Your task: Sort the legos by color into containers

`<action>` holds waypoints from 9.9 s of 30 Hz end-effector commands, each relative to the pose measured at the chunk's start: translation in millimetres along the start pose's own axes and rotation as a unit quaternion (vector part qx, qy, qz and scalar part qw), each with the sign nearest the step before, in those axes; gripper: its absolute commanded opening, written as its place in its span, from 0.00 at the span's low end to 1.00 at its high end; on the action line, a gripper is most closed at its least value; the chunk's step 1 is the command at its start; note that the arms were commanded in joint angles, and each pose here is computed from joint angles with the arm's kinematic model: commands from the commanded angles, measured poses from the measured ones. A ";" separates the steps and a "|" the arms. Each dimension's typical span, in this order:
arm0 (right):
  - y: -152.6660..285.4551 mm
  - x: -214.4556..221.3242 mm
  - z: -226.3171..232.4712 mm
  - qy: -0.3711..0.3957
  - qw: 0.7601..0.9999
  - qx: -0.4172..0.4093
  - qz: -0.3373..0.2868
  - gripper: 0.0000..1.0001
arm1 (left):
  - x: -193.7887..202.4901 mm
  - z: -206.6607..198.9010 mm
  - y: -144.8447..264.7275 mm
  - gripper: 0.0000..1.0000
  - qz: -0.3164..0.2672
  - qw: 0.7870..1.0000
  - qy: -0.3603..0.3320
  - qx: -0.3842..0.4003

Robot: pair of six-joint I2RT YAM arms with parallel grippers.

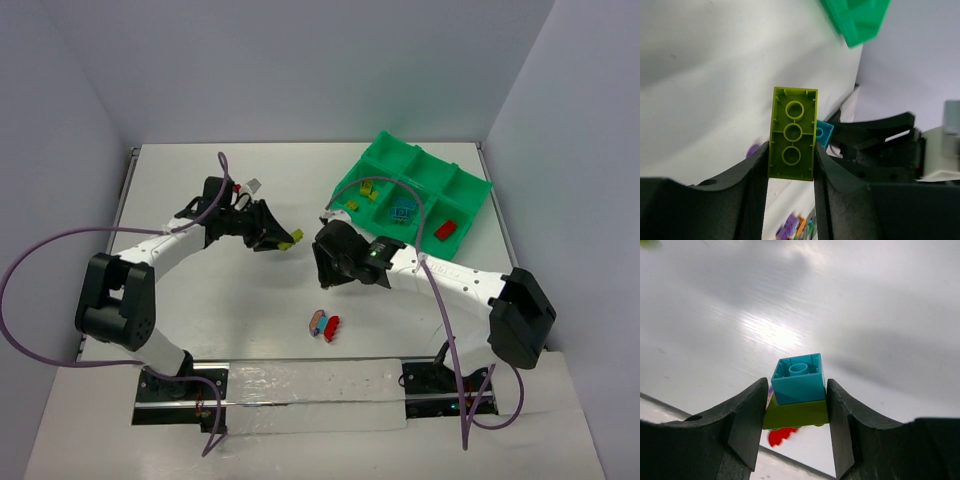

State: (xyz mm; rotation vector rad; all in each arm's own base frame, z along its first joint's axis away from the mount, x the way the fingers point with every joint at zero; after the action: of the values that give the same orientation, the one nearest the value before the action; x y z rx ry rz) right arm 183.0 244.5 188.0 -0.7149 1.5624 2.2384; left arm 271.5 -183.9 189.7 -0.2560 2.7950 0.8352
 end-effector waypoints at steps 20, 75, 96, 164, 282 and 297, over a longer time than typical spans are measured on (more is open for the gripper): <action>44.4 43.7 -91.3 -0.193 0.973 0.117 -0.047 0.06 | -133.8 -93.4 -85.9 0.00 -0.088 0.988 -0.123 -0.006; 43.8 0.7 -90.2 -0.162 0.976 0.118 -0.082 0.16 | -149.4 -72.3 -221.6 0.28 -0.138 0.966 -0.192 -0.102; 69.1 -4.1 -91.4 -0.174 0.972 0.113 -0.110 0.17 | -155.7 -145.3 -156.7 0.73 -0.176 0.956 -0.228 -0.055; 6.0 -78.0 -15.4 -0.303 0.950 -0.053 -0.050 0.16 | 51.8 -47.3 -10.6 0.85 -0.142 0.976 -0.162 0.035; 80.7 -102.1 -7.8 -0.283 0.938 -0.162 -0.118 0.70 | 42.9 -83.4 22.9 0.00 -0.061 0.912 -0.351 0.205; 57.6 -85.8 8.6 -0.334 0.915 -0.224 -0.035 0.71 | 32.3 -77.7 17.3 0.00 -0.091 0.924 -0.337 0.157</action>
State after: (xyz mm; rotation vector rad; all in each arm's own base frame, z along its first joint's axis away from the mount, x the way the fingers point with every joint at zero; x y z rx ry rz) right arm 227.7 227.7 279.5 -0.0889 0.7968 2.3701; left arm 214.8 -215.4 239.4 -0.0884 2.2371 0.3353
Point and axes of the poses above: each gripper's point midway between its finger pads, its own y axis back along the fingers, its own z axis along the line the jaws close on, x = y × z, the point moved 9 cm from there along y, back along the fingers, and after that the axes turned 8 degrees about -y, right-handed, at the moved point
